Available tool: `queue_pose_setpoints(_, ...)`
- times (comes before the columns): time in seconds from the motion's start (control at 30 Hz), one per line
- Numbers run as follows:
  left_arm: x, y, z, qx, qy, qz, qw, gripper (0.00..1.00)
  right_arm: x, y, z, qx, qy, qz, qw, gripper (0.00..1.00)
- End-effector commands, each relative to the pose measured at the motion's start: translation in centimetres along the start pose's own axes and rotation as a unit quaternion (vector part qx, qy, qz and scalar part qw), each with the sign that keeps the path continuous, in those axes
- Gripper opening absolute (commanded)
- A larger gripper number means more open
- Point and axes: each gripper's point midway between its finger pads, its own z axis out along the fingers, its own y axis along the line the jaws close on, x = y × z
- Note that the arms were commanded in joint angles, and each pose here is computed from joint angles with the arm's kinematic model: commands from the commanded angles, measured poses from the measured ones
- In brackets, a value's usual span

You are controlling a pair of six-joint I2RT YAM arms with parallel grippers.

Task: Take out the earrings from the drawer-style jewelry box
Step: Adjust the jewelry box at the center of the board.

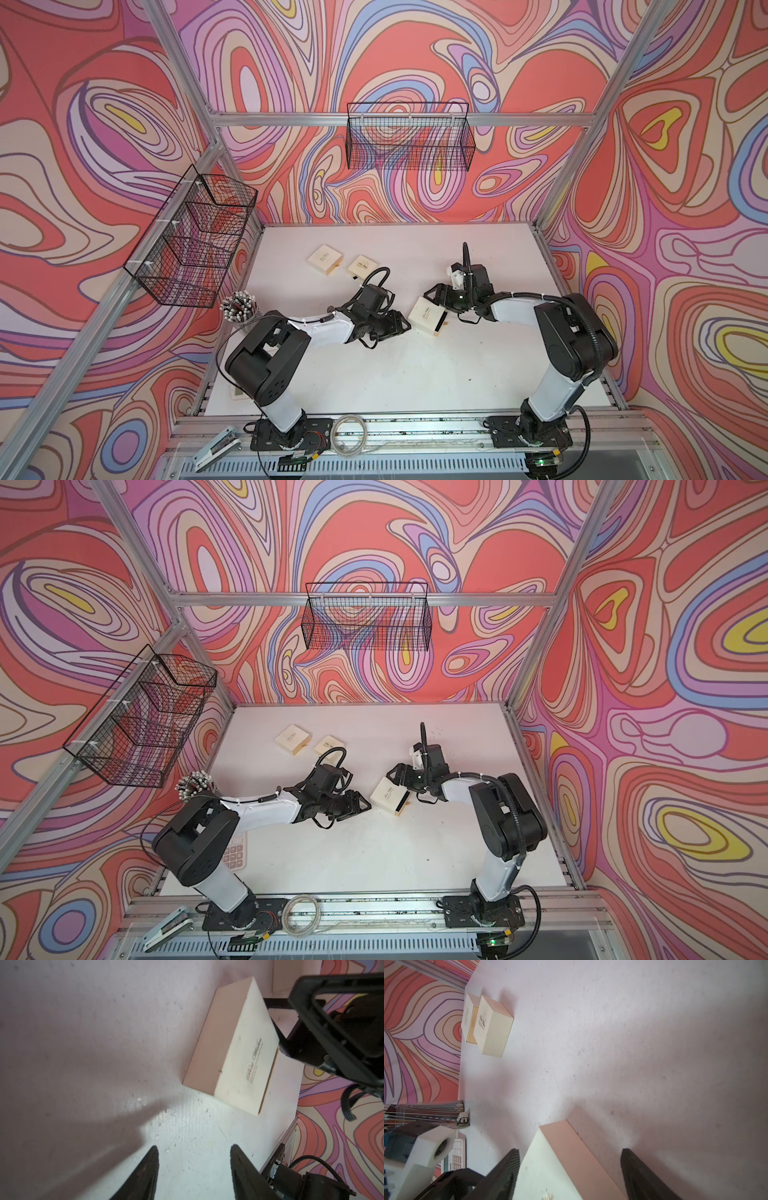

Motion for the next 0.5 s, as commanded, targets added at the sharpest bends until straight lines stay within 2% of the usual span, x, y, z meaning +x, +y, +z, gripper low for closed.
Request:
queue_pose_setpoints(0.0, -2.2, -1.4, 0.8, 0.016, -0.028, -0.008, 0.999, 0.47, 1.2, 0.5, 0.1, -0.021, 0.020, -0.004, 1.000, 0.80)
queue_pose_setpoints(0.23, -4.1, -1.4, 2.1, 0.000, -0.040, -0.013, 0.999, 0.35, 3.1, 1.3, -1.9, -0.043, 0.015, 0.008, 0.999, 0.78)
queue_pose_setpoints(0.47, -6.5, -2.1, 2.2, 0.019, -0.044, -0.017, 0.999, 0.34, 6.3, 1.8, -3.5, -0.052, -0.001, 0.032, 0.998, 0.78)
